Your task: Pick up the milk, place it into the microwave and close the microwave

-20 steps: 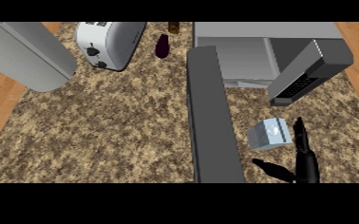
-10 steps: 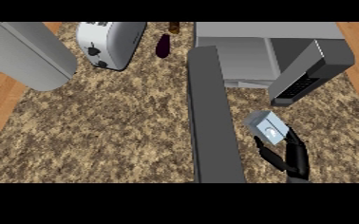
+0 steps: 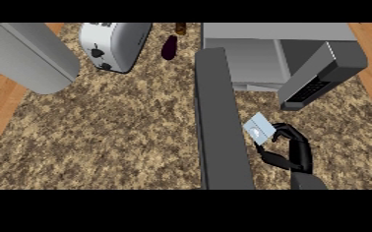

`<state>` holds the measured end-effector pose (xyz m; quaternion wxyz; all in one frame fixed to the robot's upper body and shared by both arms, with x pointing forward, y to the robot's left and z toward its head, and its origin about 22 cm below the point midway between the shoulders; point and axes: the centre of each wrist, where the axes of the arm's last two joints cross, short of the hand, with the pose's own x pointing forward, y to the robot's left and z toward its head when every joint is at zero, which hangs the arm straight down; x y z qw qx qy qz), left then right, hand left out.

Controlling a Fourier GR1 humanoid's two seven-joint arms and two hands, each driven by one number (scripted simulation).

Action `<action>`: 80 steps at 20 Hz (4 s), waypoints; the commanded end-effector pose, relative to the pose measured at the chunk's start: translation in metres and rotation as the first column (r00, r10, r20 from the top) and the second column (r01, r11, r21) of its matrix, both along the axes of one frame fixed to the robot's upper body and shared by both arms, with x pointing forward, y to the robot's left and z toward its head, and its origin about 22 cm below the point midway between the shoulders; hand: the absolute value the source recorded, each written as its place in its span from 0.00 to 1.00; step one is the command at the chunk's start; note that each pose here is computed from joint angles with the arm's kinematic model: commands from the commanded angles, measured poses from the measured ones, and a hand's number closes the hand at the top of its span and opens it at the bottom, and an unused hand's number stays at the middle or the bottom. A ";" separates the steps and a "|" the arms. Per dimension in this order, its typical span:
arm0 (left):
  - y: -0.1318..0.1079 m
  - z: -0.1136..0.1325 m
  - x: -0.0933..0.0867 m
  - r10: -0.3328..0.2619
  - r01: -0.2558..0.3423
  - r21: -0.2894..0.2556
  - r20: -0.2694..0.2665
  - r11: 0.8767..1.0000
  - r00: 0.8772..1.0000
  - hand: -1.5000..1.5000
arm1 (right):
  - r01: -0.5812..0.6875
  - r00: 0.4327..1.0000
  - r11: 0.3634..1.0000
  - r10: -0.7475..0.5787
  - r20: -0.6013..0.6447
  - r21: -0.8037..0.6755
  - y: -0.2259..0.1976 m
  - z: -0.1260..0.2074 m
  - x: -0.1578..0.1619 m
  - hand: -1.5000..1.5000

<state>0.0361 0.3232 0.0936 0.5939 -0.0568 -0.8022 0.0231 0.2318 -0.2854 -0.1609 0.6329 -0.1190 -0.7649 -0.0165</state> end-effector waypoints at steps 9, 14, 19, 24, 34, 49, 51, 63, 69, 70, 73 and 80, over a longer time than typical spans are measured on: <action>-0.008 0.020 -0.003 -0.037 0.040 -0.040 0.087 0.998 0.995 0.00 | -0.272 0.960 0.961 0.268 0.078 0.049 0.020 0.010 0.036 1.00; 0.010 0.023 -0.007 -0.049 0.050 -0.017 0.052 0.999 0.997 0.00 | -0.285 0.954 0.958 0.286 0.092 -0.029 0.015 0.027 0.059 1.00; -0.001 0.023 -0.005 -0.049 0.050 -0.031 0.049 0.998 0.998 0.00 | -0.260 0.956 0.964 0.266 0.121 -0.065 0.022 0.046 0.086 1.00; 0.006 0.019 0.004 -0.051 0.053 -0.032 0.045 0.998 0.998 0.00 | -0.264 0.956 0.960 0.273 0.103 -0.099 0.024 0.088 0.130 1.00; 0.008 0.016 0.025 -0.100 0.101 -0.013 0.074 0.995 0.992 0.00 | -0.227 0.970 0.962 0.237 0.053 -0.154 0.006 0.140 0.168 1.00; 0.019 0.018 0.045 -0.137 0.138 -0.010 0.111 0.990 0.984 0.00 | 0.018 0.997 0.929 0.011 0.077 -0.370 -0.007 0.190 0.195 1.00; 0.017 0.020 0.048 -0.131 0.133 -0.013 0.121 0.991 0.984 0.00 | 0.029 0.998 0.924 -0.002 0.070 -0.380 -0.014 0.196 0.196 1.00; 0.022 0.026 0.056 -0.175 0.175 0.012 0.132 0.985 0.976 0.00 | 0.102 0.993 0.907 -0.067 0.100 -0.408 -0.032 0.215 0.200 1.00; 0.023 0.024 0.062 -0.163 0.163 0.006 0.131 0.987 0.978 0.00 | 0.141 0.987 0.910 -0.101 0.122 -0.391 -0.032 0.225 0.204 1.00; 0.021 0.026 0.060 -0.168 0.166 0.024 0.131 0.986 0.977 0.00 | 0.152 0.986 0.906 -0.112 0.122 -0.395 -0.032 0.222 0.203 1.00; 0.025 0.030 0.061 -0.163 0.159 0.041 0.138 0.986 0.977 0.00 | 0.157 0.986 0.908 -0.121 0.116 -0.389 -0.040 0.220 0.199 1.00; 0.028 0.028 0.065 -0.166 0.160 0.065 0.102 0.985 0.981 0.00 | 0.162 0.983 0.905 -0.115 0.142 -0.393 -0.047 0.240 0.205 1.00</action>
